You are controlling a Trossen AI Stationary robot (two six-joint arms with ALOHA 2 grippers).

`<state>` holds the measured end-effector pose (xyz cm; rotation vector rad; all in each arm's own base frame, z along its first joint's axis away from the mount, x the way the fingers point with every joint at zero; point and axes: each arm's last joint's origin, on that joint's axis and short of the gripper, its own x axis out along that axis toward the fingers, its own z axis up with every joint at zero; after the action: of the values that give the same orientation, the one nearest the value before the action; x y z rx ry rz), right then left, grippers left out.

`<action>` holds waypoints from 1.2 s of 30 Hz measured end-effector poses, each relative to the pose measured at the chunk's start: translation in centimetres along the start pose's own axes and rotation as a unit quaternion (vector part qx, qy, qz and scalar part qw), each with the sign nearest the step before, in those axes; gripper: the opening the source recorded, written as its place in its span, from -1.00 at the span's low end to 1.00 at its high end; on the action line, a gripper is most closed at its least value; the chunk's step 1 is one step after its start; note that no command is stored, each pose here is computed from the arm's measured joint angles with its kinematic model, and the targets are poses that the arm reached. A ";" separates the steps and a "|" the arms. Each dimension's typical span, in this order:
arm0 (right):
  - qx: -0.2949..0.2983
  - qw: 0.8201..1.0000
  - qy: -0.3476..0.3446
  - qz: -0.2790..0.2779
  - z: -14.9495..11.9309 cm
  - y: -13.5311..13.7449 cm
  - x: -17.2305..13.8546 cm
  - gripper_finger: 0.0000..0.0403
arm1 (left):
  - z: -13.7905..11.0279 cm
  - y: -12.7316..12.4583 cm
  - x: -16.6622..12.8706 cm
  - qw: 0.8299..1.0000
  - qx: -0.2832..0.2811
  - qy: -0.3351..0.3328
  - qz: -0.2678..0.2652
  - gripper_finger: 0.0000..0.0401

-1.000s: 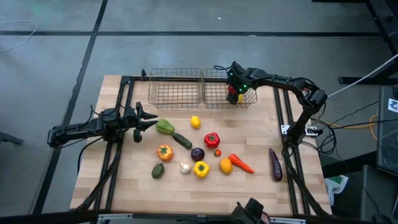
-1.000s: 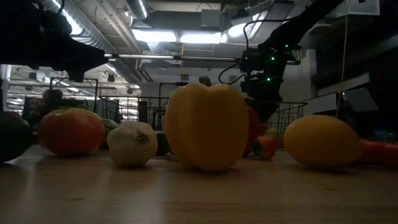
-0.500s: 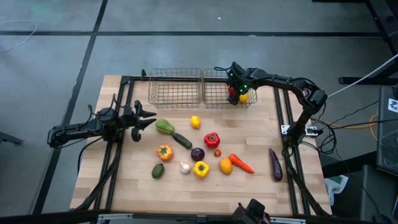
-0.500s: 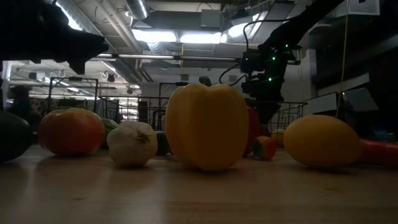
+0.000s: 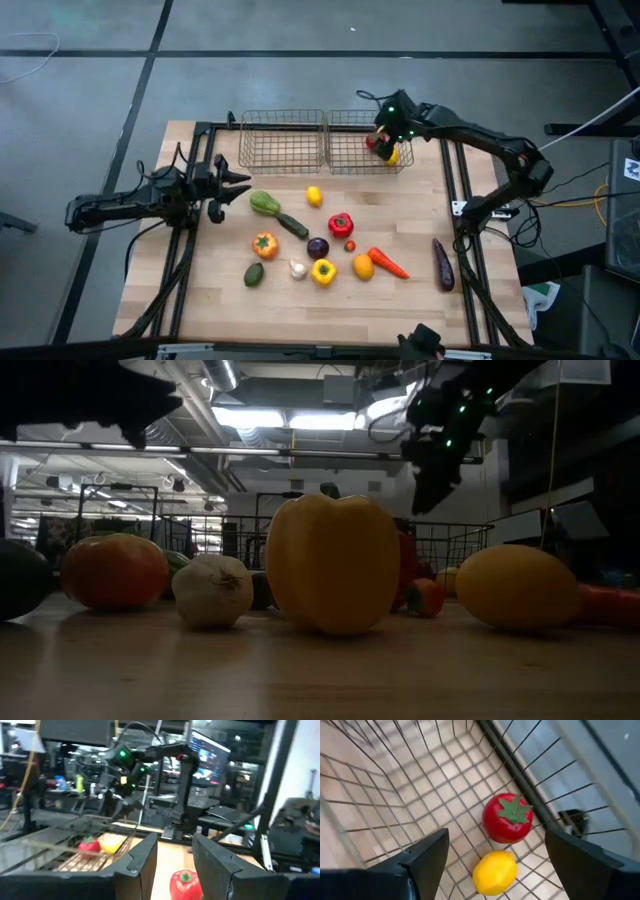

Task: Sort produce into baskets
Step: Put the green chili pepper into the left golden wire basket

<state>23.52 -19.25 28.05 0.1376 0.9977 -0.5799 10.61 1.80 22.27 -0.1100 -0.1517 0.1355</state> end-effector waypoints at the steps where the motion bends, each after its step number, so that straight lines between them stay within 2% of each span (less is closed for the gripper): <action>1: 0.001 1.000 -0.009 -0.002 0.0 0.0 -0.7 0.62 | 0.2 -0.1 0.4 1.000 0.005 0.005 -0.005 -0.39; 11: 0.005 0.995 -0.103 -0.010 -0.5 -0.2 -7.0 0.62 | 1.9 -2.1 6.8 0.989 0.054 0.125 -0.055 -0.32; 17: 0.004 0.992 -0.124 -0.001 -1.3 -0.1 -9.3 0.62 | 1.5 -3.4 10.8 0.968 0.073 0.230 -0.072 -0.32; 22: 0.001 0.992 -0.125 0.027 -1.8 0.1 -9.9 0.62 | 0.6 -4.0 13.7 0.947 0.076 0.302 -0.074 -0.29; 28: -0.001 0.992 -0.123 0.040 -1.8 0.2 -9.9 0.62 | -0.3 -4.5 16.4 0.939 0.067 0.331 -0.070 -0.09; 33: -0.007 0.989 -0.129 0.076 -1.8 0.4 -9.9 0.62 | -2.0 -4.5 17.5 0.927 0.072 0.363 -0.068 0.11; 36: -0.014 0.985 -0.136 0.107 -1.8 0.6 -10.0 0.62 | -3.6 -4.3 17.6 0.909 0.084 0.402 -0.069 0.18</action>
<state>18.44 -14.14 35.21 0.1349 0.7152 -0.3751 28.98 -0.32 21.78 0.0229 0.6782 -0.0465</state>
